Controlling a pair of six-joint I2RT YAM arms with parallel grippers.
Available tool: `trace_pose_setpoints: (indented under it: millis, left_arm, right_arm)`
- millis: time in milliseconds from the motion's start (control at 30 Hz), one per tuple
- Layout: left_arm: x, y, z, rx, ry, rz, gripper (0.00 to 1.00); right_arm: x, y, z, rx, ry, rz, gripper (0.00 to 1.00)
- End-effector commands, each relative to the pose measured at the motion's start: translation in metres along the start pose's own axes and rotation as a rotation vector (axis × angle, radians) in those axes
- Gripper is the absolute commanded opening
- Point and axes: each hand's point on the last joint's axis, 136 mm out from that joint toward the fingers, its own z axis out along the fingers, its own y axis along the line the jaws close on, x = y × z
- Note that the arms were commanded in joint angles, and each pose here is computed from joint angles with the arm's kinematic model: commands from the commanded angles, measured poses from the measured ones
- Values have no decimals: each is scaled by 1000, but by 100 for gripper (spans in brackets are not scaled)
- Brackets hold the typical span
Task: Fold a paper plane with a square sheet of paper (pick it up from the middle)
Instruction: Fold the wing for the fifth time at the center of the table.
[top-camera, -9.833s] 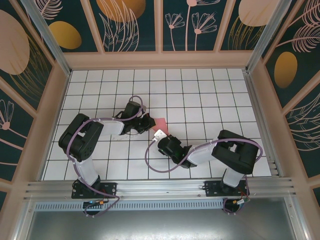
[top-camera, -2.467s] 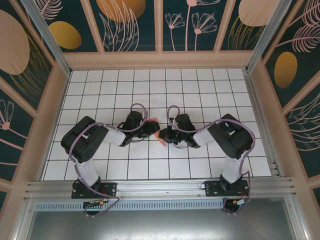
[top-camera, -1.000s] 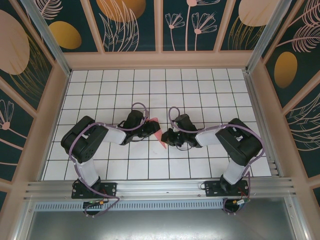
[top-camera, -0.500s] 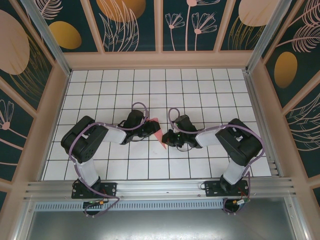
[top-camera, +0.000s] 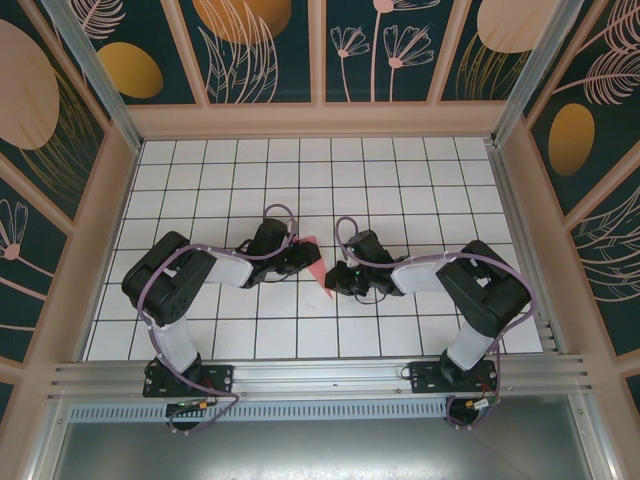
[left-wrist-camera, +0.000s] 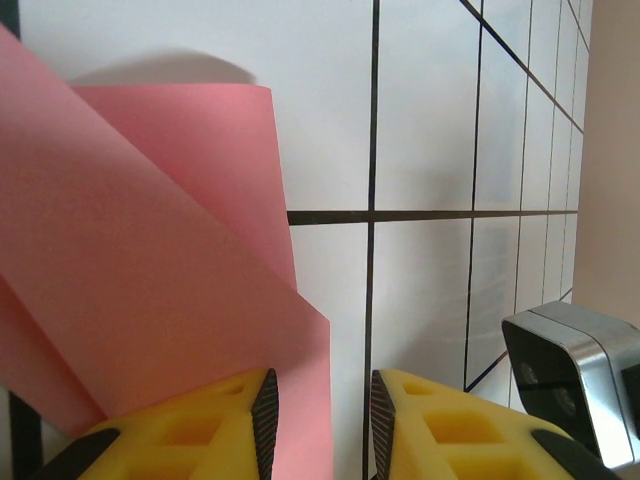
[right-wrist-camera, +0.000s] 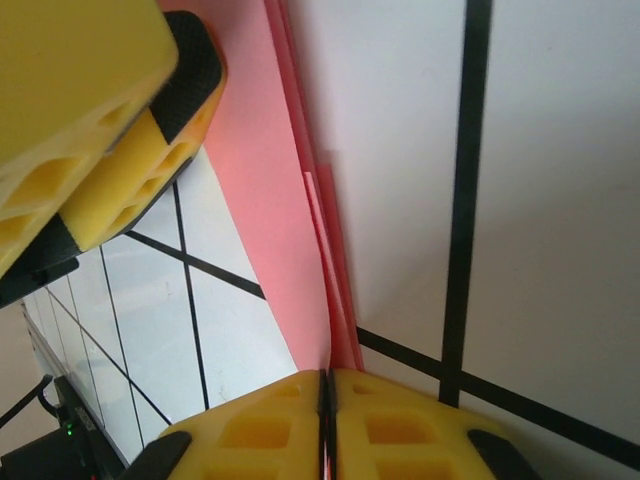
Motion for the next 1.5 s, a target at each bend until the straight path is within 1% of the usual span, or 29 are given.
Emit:
trace_pose_setpoints:
  millis: [0,100,400,867,1100,1267,1467]
  left_arm:
    - [9,27,5,-94,24,-7,34]
    - [9,27,5,-95,26,-8,34]
    - [9,27,5,-97,27,-6,34]
    - [11,30,5,-109,31,-11,32]
    - [11,31,4,-114,32,-12,32]
    - [11,32,4,-118,32,-12,32]
    - [11,32,4,-120,35,-12,32]
  right_arm:
    - [23,-34,3,128,65,46,7]
    - [25,-42,3,162,71,58,6]
    - [21,-36,3,150,60,42,7]
    - [19,-27,0,120,51,28,12]
    - [21,-29,1,125,62,29,15]
    - [22,-32,2,132,70,31,11]
    - [20,-31,3,137,64,30,11]
